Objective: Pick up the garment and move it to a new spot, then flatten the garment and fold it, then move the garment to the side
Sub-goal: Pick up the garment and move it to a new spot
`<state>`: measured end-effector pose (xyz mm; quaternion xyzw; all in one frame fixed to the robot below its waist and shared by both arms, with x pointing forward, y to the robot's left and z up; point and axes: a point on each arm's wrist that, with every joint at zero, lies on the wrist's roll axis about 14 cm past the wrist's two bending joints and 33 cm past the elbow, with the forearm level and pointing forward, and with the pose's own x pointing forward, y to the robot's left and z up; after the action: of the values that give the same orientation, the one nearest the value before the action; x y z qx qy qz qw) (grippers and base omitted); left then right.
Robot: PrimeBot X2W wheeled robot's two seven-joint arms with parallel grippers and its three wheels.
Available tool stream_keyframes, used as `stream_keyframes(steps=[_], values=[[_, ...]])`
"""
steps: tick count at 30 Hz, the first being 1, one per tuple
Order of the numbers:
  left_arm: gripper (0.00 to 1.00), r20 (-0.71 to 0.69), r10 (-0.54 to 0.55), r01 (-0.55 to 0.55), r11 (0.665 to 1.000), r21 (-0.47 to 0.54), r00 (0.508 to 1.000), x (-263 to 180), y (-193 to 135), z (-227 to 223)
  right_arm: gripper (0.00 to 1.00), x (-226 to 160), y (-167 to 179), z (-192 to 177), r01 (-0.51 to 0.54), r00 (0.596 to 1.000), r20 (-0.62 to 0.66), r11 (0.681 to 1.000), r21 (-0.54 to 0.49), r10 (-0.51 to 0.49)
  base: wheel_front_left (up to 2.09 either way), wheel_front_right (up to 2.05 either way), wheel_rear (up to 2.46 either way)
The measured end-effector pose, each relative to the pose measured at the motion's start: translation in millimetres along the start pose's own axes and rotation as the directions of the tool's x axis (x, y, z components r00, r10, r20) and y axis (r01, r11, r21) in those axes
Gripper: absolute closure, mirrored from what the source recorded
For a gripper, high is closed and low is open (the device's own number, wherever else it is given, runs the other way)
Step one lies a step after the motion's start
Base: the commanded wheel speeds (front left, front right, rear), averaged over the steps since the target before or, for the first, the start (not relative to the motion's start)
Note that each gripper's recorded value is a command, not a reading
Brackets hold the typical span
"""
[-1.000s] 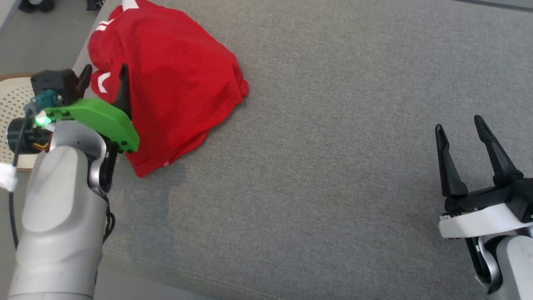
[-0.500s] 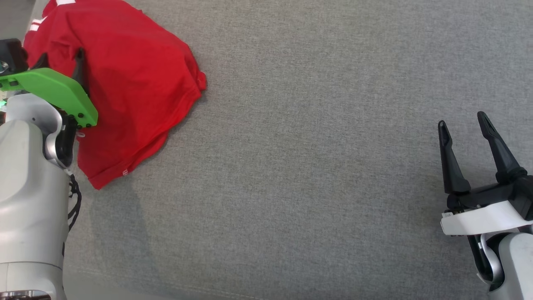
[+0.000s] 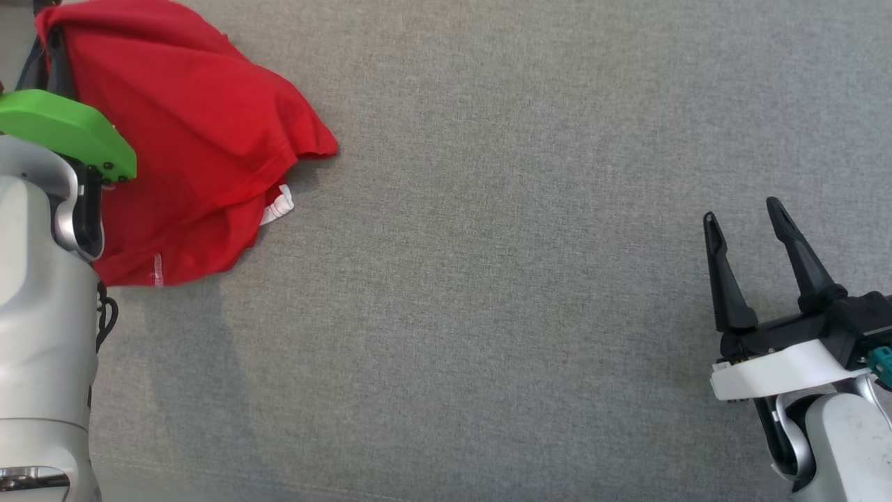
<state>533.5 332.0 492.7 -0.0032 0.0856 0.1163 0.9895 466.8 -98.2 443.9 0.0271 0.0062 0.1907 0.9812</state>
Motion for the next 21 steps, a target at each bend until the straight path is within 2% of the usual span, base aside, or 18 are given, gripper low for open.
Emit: stream_keyframes(steps=[6,11,17,21], values=[[1.0,0.194,-0.039,0.04,0.999,-0.004,0.98,-10,-7,59,0.0,-2,12,17,-0.003,0.999,0.037,1.0,0.018,0.002,0.0,0.0,0.0],[1.0,0.371,-0.109,0.108,0.994,0.025,0.922,-31,-26,122,0.0,-5,23,37,-0.001,0.996,0.084,0.999,0.038,-0.002,0.0,0.0,0.0],[1.0,0.446,-0.202,0.207,0.978,0.037,0.872,-60,-59,152,0.0,-11,29,57,0.005,0.992,0.128,0.999,0.039,-0.01,0.0,0.0,0.0],[1.0,0.456,-0.278,0.292,0.956,0.042,0.845,-76,-95,156,0.0,-18,27,67,0.026,0.988,0.15,0.999,0.043,-0.032,0.0,0.0,0.0]])
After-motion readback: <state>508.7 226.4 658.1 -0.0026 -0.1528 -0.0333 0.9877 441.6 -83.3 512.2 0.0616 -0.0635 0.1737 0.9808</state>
